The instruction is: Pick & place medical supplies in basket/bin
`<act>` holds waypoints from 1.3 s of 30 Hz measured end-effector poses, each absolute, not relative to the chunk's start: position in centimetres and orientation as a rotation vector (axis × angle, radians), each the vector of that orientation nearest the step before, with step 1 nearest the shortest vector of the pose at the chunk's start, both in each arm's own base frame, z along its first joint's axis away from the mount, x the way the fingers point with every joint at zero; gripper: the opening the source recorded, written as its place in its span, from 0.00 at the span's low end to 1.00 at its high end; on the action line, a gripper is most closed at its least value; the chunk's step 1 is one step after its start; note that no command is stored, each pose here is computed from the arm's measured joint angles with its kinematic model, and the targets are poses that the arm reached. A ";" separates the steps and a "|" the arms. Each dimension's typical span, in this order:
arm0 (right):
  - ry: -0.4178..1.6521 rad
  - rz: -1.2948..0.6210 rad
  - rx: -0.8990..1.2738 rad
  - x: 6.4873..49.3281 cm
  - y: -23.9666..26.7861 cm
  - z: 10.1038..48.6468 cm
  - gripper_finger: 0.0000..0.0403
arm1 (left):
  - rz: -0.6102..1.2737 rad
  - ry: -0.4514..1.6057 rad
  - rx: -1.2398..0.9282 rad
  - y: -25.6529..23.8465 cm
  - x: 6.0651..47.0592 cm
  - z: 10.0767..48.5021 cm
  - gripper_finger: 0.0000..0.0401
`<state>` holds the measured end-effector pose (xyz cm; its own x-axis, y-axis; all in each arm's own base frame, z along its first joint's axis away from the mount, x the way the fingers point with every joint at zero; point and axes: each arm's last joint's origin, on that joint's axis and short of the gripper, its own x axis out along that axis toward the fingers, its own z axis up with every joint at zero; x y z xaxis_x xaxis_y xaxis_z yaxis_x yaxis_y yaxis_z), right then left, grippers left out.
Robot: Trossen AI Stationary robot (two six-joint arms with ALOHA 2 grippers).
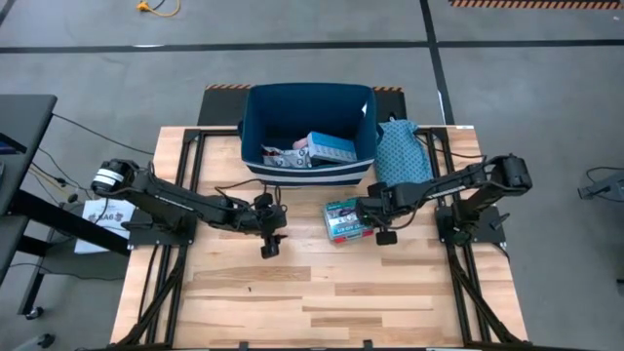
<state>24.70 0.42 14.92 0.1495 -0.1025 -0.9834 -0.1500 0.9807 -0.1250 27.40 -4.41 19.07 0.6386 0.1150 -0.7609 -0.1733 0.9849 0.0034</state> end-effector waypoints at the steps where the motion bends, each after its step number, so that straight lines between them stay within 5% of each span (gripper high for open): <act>1: 1.421 0.045 -0.216 24.8 0.5 14.8 0.00 | 0.164 0.863 -0.072 -4.4 27.4 19.1 0.58; 12: 1.536 0.104 -0.313 26.7 1.9 12.5 0.00 | 0.175 0.967 -0.038 -4.3 26.6 18.5 0.58; 27: 1.293 0.133 -0.320 30.3 2.9 14.4 0.00 | 0.190 0.953 0.060 -3.8 26.7 18.5 0.58; 39: 1.322 0.181 -0.359 32.9 4.7 13.2 0.00 | 0.201 0.966 0.022 -3.5 26.7 18.5 0.58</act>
